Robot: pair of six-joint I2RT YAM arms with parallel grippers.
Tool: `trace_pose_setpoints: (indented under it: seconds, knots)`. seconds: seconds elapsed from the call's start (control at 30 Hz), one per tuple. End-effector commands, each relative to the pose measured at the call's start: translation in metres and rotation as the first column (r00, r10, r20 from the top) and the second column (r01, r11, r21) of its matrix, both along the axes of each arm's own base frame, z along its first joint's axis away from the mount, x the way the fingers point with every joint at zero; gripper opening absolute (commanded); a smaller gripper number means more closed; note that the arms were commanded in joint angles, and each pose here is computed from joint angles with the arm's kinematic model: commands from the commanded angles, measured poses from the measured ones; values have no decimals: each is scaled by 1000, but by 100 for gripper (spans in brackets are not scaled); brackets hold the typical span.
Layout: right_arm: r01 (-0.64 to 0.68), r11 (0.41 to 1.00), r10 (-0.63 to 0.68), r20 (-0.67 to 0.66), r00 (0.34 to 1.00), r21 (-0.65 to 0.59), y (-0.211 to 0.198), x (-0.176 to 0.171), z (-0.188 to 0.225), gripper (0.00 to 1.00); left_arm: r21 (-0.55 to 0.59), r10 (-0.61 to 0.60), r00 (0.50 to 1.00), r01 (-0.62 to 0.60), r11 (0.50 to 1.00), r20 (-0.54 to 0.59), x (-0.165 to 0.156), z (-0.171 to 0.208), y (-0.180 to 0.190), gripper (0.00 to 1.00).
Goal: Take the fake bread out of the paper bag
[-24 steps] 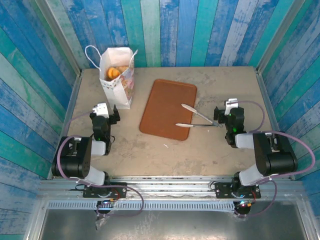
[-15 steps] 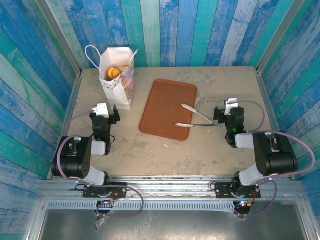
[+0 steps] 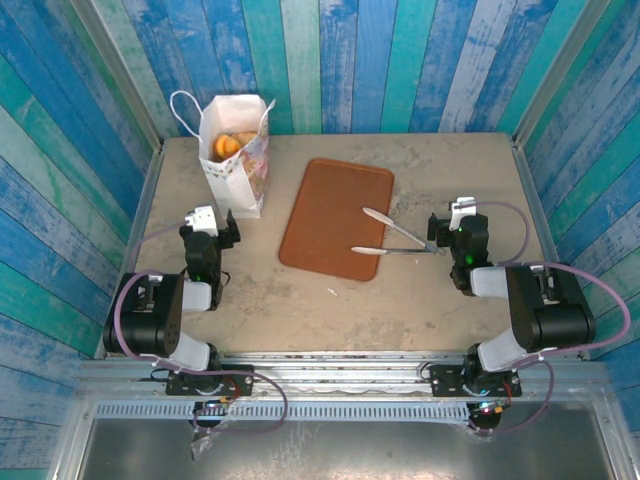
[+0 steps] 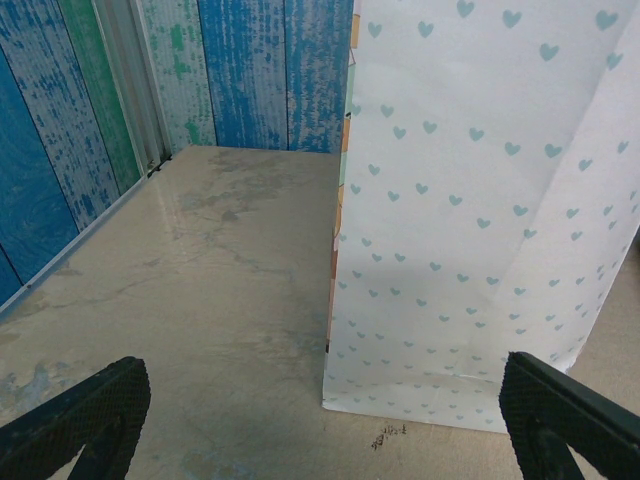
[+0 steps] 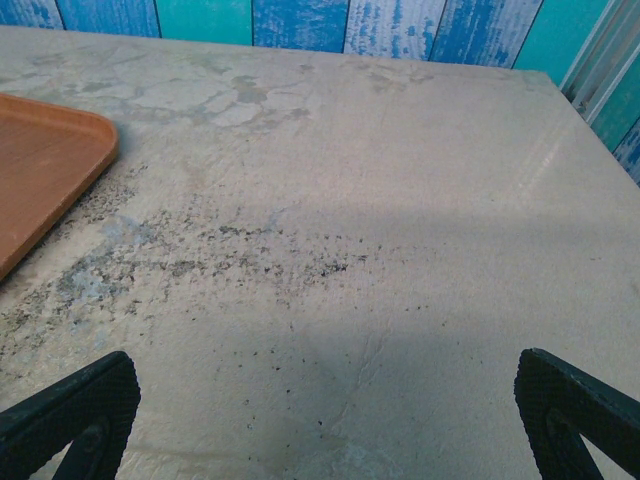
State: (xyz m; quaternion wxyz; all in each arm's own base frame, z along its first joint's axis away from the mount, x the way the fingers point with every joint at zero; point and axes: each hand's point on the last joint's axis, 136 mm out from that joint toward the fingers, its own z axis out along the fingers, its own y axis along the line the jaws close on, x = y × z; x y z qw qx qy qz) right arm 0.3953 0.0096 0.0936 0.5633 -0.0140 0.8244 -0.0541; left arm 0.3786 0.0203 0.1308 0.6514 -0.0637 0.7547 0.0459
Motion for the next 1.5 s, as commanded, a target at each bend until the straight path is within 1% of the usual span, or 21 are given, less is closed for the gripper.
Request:
trace_pose_setpoints:
  seconds: [0.0,0.27,0.37,0.47,0.57,0.6,0.63,0.77,0.83,1.0,1.1,1.2,1.3,1.37,1.47]
  knots:
    - [20,1000,-20,20,1000,-1,-4,1,6,100,-5,-1,1000,1,1000,-3,1,-3,-1,94]
    - [19,1000,-19,23,1000,0,-4,1,7,100,-5,-4,1000,4,1000,-3,1,-1,-1,94]
    - [20,1000,-20,24,1000,-1,-4,1,7,100,-5,-8,1000,8,1000,9,-1,7,-2,94]
    - [11,1000,-11,-1,1000,-2,-2,5,12,100,-7,1,1000,-1,1000,25,-5,18,0,94]
    - [10,1000,-10,4,1000,-2,-2,3,17,100,-21,34,998,-33,999,49,-14,31,5,94]
    - [9,1000,-9,5,1000,-3,-2,2,19,100,-31,43,998,-42,999,44,-17,32,7,94]
    - [7,1000,-7,3,1000,-5,-2,1,20,100,-43,48,996,-45,998,72,-20,43,7,94]
    - [29,1000,-29,-6,1000,-12,-6,-4,33,100,-108,63,993,-52,993,103,-33,64,9,94]
    - [52,999,-52,-6,999,4,-9,-6,41,100,-125,54,991,-39,991,120,-39,74,7,94]
    - [63,996,-60,-54,997,57,-7,-8,57,100,-219,101,976,-57,974,192,-56,100,12,94]
    - [11,998,-3,-113,994,65,4,-8,62,100,-299,103,975,-40,953,198,-58,105,10,94]
    - [-55,995,70,-182,981,87,17,-7,65,100,-356,50,986,9,934,157,-53,99,-1,94]
    - [-131,981,165,-263,951,140,34,-9,60,100,-394,-36,993,79,916,117,-50,89,-19,94]
    - [-175,968,225,-310,924,180,45,-12,55,100,-402,-51,995,81,912,85,-52,81,-29,94]
    - [-236,943,312,-375,873,236,60,-19,46,100,-374,-98,994,106,921,40,-60,71,-53,94]
